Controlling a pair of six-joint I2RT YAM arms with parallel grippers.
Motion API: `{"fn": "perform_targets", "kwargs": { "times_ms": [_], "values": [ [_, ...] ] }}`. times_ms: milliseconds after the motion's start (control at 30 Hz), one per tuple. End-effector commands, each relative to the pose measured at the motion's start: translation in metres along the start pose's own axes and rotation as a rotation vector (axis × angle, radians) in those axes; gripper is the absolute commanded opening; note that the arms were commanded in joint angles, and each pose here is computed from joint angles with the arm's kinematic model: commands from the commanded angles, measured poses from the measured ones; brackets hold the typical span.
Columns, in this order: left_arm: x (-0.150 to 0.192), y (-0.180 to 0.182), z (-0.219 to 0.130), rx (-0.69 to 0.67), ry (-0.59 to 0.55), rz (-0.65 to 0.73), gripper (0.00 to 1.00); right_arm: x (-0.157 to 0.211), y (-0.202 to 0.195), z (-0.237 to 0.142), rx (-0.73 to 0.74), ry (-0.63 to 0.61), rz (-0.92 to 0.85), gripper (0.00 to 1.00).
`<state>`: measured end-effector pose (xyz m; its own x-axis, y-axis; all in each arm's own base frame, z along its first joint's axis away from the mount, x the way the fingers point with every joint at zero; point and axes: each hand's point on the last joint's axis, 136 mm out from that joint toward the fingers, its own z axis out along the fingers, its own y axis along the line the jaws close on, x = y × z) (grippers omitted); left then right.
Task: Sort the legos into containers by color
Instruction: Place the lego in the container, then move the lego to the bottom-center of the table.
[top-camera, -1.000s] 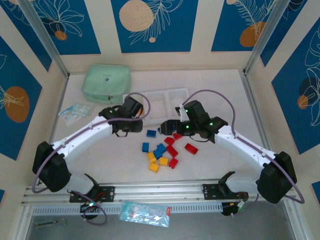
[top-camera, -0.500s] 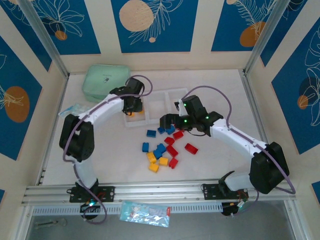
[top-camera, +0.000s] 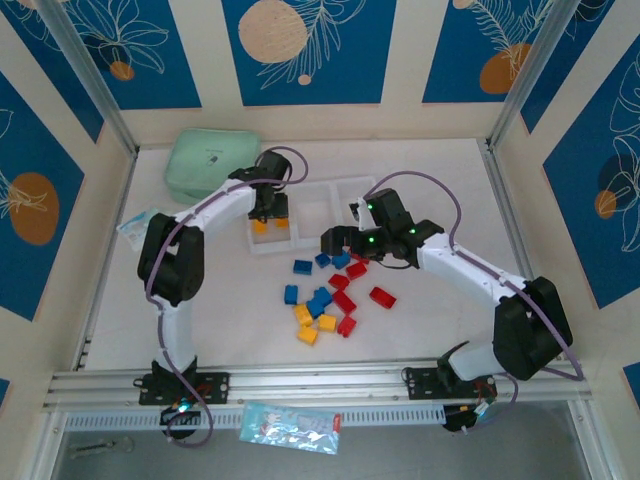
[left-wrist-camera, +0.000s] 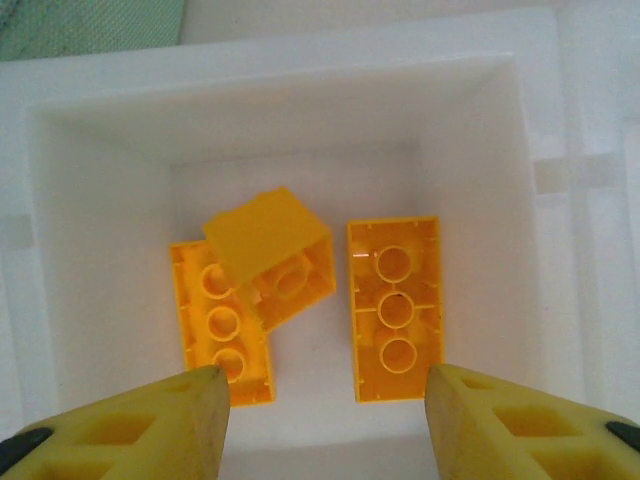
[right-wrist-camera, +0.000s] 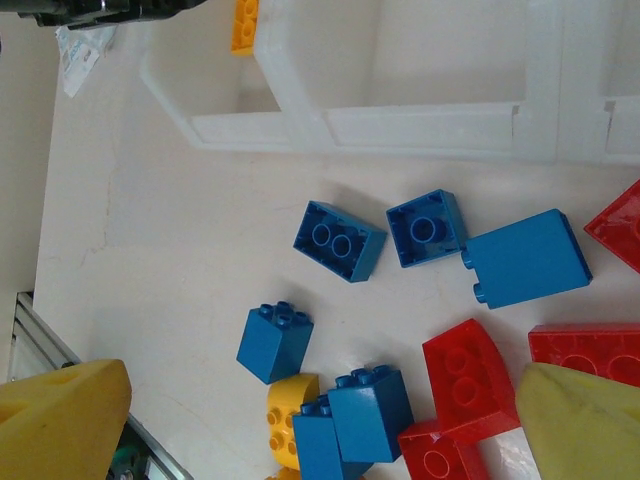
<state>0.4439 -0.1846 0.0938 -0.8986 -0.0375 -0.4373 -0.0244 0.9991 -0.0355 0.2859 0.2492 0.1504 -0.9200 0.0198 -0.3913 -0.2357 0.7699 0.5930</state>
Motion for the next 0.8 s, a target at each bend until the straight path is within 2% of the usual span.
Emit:
{"fn": "perform_targets", "kwargs": {
  "times_ms": [0,300,400,767],
  "values": [
    [-0.012,-0.002,-0.038,0.058,-0.047,-0.004,0.55,-0.006,0.013,-0.004,-0.044,-0.001,-0.017,0.99],
    [0.011,-0.016,-0.085,0.236,-0.060,-0.014,0.57,0.003,0.012,-0.008,-0.028,0.022,-0.024,0.99],
    [0.031,-0.018,-0.097,0.281,-0.041,-0.009,0.57,0.008,0.010,-0.010,-0.022,0.028,-0.027,0.99],
    [0.132,0.000,-0.124,0.271,0.045,0.028,0.59,0.051,-0.005,-0.017,0.081,0.104,-0.050,0.99]
  ]
}}
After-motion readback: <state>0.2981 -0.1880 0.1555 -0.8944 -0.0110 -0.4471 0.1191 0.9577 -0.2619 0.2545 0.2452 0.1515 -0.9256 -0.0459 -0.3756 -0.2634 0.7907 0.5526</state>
